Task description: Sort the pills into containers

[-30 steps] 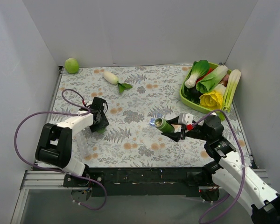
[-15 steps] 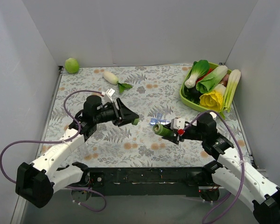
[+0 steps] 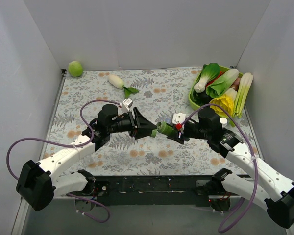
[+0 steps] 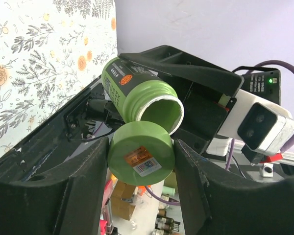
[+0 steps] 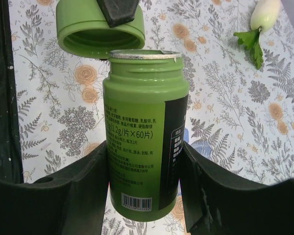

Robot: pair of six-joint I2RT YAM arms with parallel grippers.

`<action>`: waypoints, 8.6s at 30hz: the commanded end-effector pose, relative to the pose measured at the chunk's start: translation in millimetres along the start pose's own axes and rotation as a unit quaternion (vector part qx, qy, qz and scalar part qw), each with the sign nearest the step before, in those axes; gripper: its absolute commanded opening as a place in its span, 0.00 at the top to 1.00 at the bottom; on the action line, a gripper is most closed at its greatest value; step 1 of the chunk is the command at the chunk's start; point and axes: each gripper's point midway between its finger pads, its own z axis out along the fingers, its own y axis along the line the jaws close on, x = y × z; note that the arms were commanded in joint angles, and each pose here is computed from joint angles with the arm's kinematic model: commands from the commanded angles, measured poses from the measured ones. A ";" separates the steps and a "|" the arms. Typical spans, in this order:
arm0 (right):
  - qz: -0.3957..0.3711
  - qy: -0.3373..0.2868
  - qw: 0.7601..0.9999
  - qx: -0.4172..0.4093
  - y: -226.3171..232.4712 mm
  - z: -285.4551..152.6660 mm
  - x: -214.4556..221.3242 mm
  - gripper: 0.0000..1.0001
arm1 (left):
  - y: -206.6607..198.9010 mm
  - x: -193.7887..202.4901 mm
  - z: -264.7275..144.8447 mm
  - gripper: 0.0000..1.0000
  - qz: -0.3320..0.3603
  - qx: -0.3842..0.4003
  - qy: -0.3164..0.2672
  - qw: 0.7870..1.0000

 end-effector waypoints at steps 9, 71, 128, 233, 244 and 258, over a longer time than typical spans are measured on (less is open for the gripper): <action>-0.025 0.003 1.000 -0.007 4.9 -2.7 -23.4 0.99 | 2.9 -15.2 2.7 0.84 -0.041 -0.007 -0.056 0.998; 0.120 -0.034 0.985 -0.119 36.1 5.3 -78.0 0.99 | -16.7 21.2 -15.8 0.93 0.154 -0.064 0.015 0.986; 0.125 -0.114 0.966 -0.197 73.9 -9.5 -84.0 0.99 | -115.4 -12.5 -62.5 0.02 0.363 0.011 -0.066 0.929; -0.055 -0.043 0.997 -0.023 -6.0 5.8 -68.9 0.99 | -51.4 -9.0 -19.1 0.23 0.051 -0.148 -0.067 0.985; -0.025 -0.047 0.997 -0.049 1.9 11.0 -69.8 0.99 | -45.7 4.4 -9.9 0.60 0.084 -0.140 -0.008 0.987; 0.178 -0.141 0.891 -0.393 119.6 -27.4 -92.8 0.99 | -26.0 31.1 -33.4 0.64 0.547 -0.021 0.147 0.824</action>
